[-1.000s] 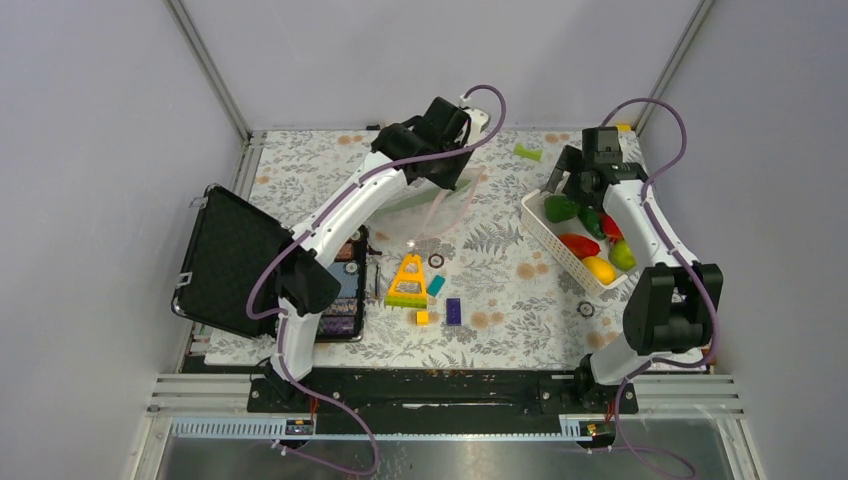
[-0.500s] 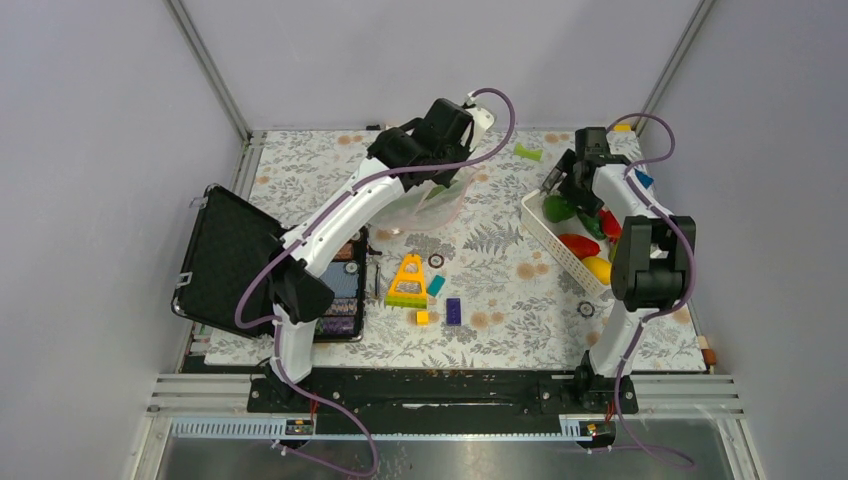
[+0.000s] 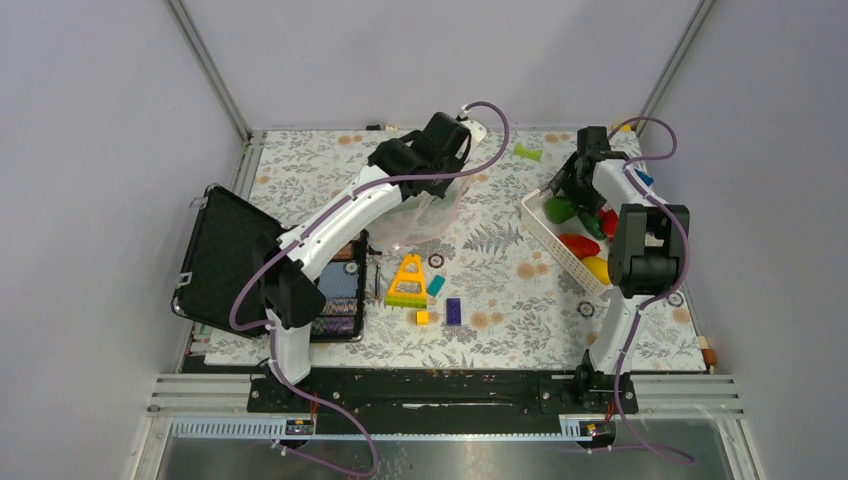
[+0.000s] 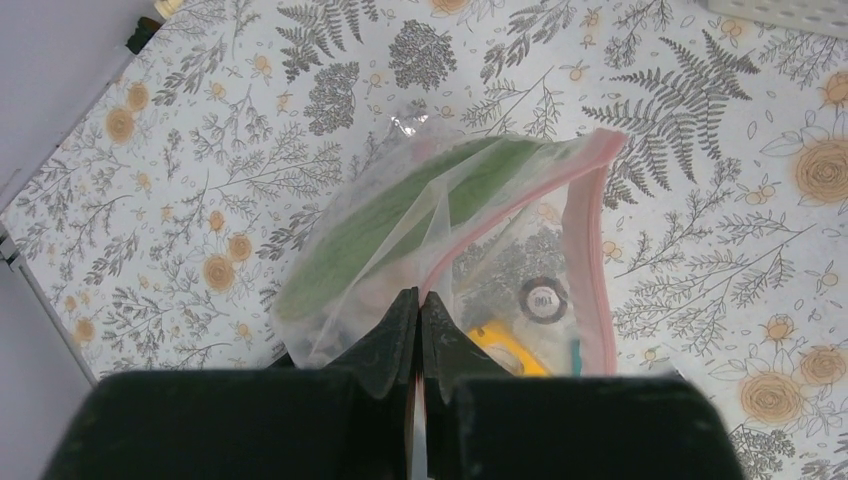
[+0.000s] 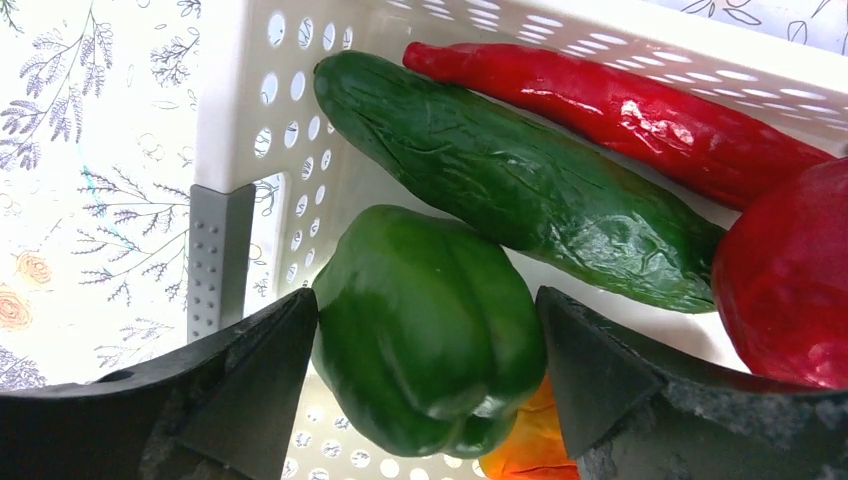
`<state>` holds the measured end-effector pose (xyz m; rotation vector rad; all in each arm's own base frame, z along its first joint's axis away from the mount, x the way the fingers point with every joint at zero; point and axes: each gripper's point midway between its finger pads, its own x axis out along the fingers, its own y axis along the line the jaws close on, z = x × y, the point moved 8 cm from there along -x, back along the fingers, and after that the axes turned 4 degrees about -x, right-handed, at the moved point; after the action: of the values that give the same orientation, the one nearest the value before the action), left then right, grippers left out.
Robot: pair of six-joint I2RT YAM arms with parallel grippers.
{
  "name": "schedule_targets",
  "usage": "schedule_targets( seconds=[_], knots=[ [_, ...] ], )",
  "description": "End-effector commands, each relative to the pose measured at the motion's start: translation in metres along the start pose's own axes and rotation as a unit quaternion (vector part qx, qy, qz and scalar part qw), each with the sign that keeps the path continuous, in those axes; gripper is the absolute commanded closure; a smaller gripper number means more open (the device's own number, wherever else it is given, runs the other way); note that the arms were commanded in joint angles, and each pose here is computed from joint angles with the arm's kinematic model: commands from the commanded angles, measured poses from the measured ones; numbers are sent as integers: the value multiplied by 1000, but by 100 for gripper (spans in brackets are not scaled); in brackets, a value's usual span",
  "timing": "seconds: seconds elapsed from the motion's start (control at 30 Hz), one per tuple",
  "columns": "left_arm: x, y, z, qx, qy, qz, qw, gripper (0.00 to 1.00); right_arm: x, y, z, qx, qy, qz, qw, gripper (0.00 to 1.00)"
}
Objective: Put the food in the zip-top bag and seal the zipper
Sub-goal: Pick up the fake vegetable from the bin, then place the fake vegetable in the zipper food storage bag.
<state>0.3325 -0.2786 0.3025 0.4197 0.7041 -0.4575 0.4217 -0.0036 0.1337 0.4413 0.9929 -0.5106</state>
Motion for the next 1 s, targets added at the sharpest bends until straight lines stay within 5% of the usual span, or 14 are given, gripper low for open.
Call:
schedule_targets(
  seconds=[0.0, 0.13, 0.23, 0.43, 0.57, 0.77, 0.97],
  knots=[
    [-35, 15, 19, -39, -70, 26, 996, 100, -7, -2, 5, 6, -22, -6, 1000, 20],
    [-42, 15, 21, -48, -86, 15, 995, 100, -19, -5, 5, 7, -42, 9, 999, 52],
    [-45, 14, 21, -53, -91, 9, 994, 100, -46, -14, 11, 1, -78, 7, 997, 65],
    [-47, 14, 22, -56, -98, 6, 994, 100, -103, -32, 6, -9, -139, 46, 989, 77],
    [-50, 16, 20, -58, -99, 8, 993, 100, -143, -26, -10, -29, -153, 180, 971, 82],
    [-50, 17, 21, -65, -101, 12, 993, 100, -234, 20, -62, -133, -163, 446, 870, 84],
    [-48, 17, 24, -71, -102, 8, 992, 100, -301, 54, -129, -175, -149, 666, 710, 85]
  ],
)
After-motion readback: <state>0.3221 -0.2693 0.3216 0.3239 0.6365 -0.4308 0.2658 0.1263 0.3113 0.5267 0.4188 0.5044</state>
